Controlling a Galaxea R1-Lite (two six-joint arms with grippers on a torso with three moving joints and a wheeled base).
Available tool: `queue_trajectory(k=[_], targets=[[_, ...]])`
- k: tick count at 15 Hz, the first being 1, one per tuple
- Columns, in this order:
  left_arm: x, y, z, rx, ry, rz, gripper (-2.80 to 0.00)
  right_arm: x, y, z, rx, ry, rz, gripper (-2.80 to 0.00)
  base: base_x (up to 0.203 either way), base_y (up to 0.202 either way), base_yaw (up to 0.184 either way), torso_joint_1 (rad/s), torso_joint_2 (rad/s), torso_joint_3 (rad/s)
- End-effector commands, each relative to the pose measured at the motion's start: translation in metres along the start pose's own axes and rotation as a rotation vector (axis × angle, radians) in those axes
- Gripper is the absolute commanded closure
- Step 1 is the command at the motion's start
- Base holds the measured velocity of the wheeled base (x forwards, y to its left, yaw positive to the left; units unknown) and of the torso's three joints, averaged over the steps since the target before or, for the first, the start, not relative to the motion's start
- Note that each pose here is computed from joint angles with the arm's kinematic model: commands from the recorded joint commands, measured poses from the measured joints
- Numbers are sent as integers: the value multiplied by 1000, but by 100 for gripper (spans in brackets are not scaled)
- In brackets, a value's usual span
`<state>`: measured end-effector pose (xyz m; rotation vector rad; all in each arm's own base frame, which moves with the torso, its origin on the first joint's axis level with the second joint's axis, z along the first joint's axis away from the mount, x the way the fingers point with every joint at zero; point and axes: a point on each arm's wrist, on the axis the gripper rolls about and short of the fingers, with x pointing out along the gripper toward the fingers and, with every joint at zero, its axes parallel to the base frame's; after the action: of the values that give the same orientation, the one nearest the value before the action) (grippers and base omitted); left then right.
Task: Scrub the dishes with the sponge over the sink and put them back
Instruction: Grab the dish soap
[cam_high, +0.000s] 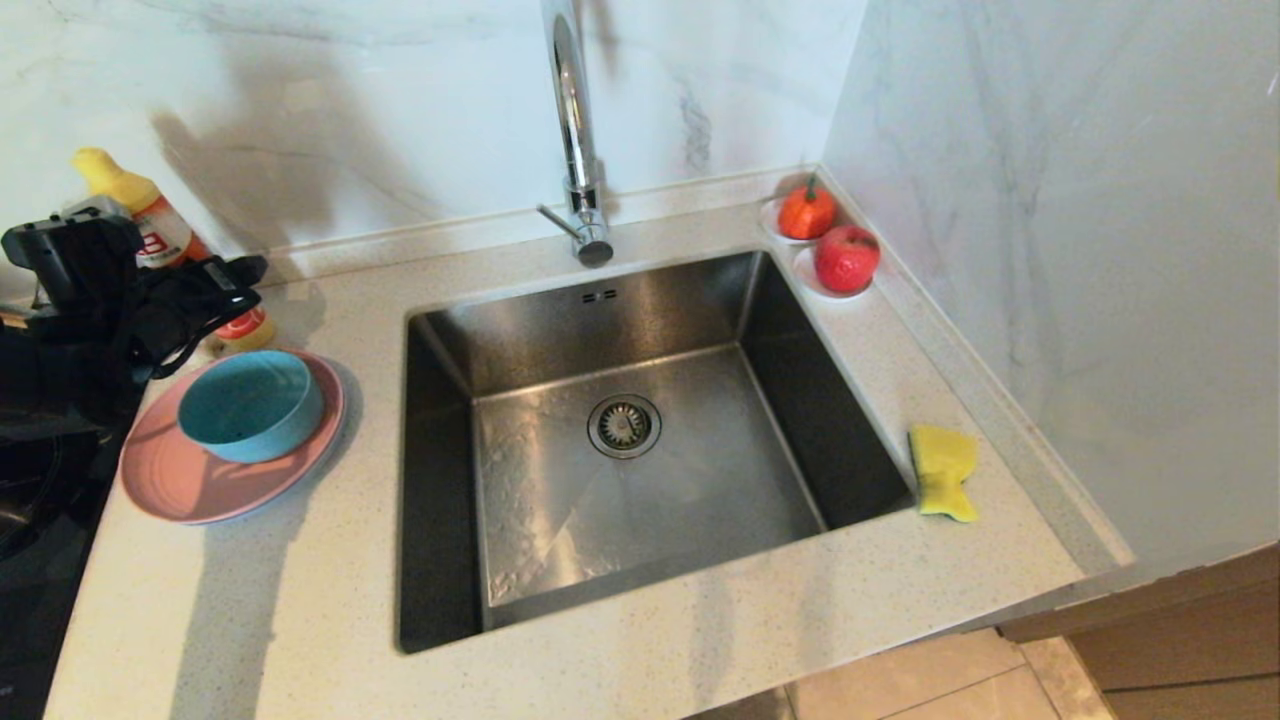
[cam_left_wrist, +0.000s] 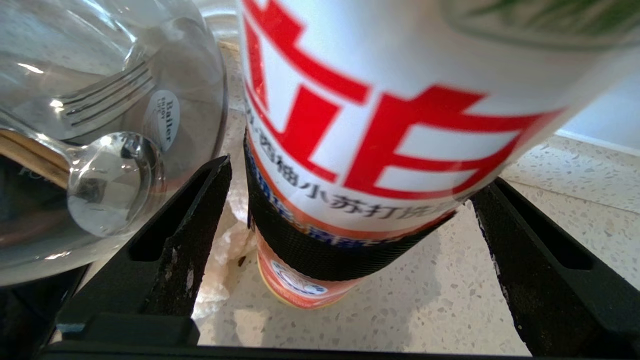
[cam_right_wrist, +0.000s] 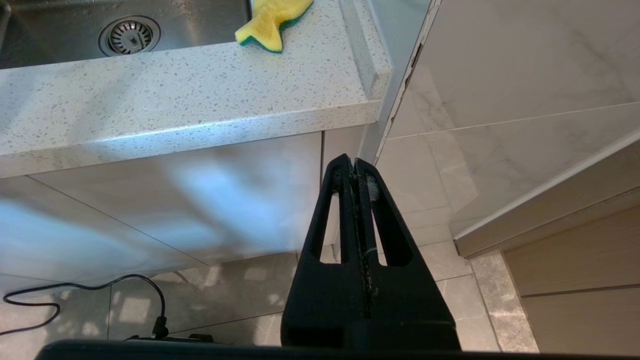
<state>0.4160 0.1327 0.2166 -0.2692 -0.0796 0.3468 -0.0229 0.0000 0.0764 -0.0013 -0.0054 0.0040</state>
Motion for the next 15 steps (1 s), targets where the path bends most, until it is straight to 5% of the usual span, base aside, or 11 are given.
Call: queue_trajectory(k=[1,3,4,15], targets=[[3,0,-3,-2,-2,0,-280,0,0,0,0,-1,1,0,0,0,0,0,0,0],[5,-1,-6,-2,0,10,-280,0,0,0,0,-1,1,0,0,0,0,0,0,0],[6,-1,-8,-1,3,13,0,0,0,0,0,-1,1,0,0,0,0,0,0,0],[2,-15,4,-12,-42,24,0,0,0,0,0,-1,1,0,0,0,0,0,0,0]])
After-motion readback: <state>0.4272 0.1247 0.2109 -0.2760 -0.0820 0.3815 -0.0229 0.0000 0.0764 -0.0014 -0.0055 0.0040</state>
